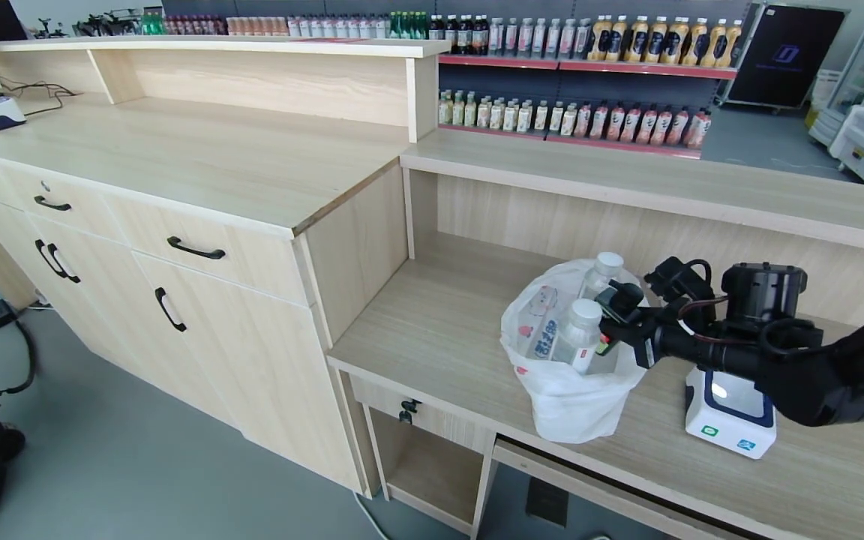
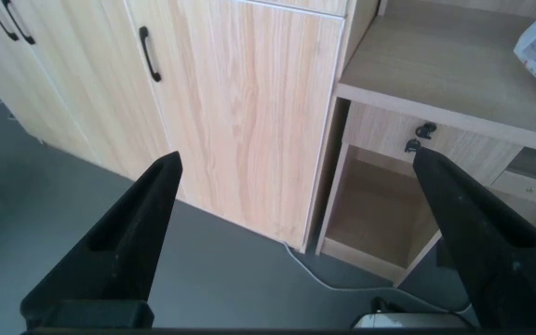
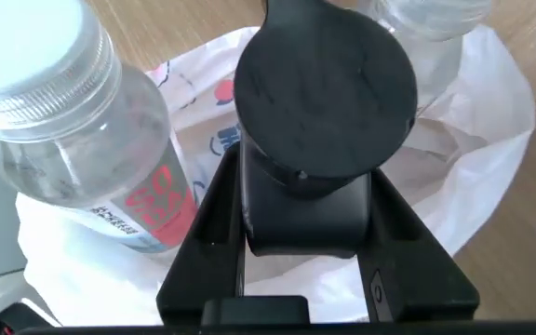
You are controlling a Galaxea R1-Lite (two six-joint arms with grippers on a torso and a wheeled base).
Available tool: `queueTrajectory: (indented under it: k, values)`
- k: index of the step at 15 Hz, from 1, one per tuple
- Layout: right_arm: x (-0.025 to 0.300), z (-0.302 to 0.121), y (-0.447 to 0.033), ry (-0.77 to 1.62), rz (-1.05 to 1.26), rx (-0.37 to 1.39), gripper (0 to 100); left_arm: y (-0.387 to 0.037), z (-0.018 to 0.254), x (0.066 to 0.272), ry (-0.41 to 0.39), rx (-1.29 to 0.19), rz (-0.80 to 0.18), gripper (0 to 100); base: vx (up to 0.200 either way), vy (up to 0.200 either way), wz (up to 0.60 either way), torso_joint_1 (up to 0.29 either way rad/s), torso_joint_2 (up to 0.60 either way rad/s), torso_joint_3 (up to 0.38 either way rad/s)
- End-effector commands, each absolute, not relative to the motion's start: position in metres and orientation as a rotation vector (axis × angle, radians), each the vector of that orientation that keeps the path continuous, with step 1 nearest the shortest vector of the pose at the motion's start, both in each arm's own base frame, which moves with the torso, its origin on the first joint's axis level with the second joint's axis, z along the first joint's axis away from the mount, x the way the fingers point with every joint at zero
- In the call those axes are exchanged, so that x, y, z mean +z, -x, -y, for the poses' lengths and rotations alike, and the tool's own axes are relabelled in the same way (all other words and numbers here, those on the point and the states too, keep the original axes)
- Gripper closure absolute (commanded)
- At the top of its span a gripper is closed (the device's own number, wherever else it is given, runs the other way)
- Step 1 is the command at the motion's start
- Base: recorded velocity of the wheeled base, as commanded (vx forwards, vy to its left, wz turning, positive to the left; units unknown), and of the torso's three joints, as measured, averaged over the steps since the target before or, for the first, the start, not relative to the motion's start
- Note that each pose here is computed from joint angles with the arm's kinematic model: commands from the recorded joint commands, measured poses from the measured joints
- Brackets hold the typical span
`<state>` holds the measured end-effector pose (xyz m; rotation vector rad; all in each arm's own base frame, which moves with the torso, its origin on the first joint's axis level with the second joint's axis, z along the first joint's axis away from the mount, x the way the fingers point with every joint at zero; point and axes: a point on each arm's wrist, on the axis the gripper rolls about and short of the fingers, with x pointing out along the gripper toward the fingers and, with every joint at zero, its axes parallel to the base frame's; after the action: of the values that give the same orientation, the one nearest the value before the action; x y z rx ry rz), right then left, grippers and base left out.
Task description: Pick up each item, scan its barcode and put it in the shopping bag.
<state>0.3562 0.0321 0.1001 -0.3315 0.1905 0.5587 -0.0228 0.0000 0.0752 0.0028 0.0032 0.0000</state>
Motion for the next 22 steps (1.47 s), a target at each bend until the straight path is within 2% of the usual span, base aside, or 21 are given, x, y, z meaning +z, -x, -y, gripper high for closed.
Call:
queueTrajectory:
  k: [1,8,20,21,22]
  values:
    - [0.08,-0.037,-0.366,0.326,-0.232,0.578,100,0.023,0.0,0.075,-0.003,0.0,-0.003,0,0.0,0.0,0.0,0.0,0.0,0.0]
    - [0.059,-0.039,-0.366,0.341,-0.293,0.591,100,0.023,0.0,0.075,-0.003,0.0,-0.003,0,0.0,0.0,0.0,0.0,0.0,0.0]
    - [0.056,-0.038,-0.358,0.386,-0.341,0.575,100,0.023,0.0,0.075,-0.003,0.0,-0.003,0,0.0,0.0,0.0,0.0,0.0,0.0]
    - [0.057,-0.038,-0.359,0.385,-0.338,0.575,0,0.023,0.0,0.075,-0.003,0.0,-0.003,0,0.0,0.0,0.0,0.0,0.0,0.0]
    - [0.056,-0.038,-0.358,0.385,-0.339,0.576,0,0.023,0.0,0.075,-0.003,0.0,-0.003,0,0.0,0.0,0.0,0.0,0.0,0.0]
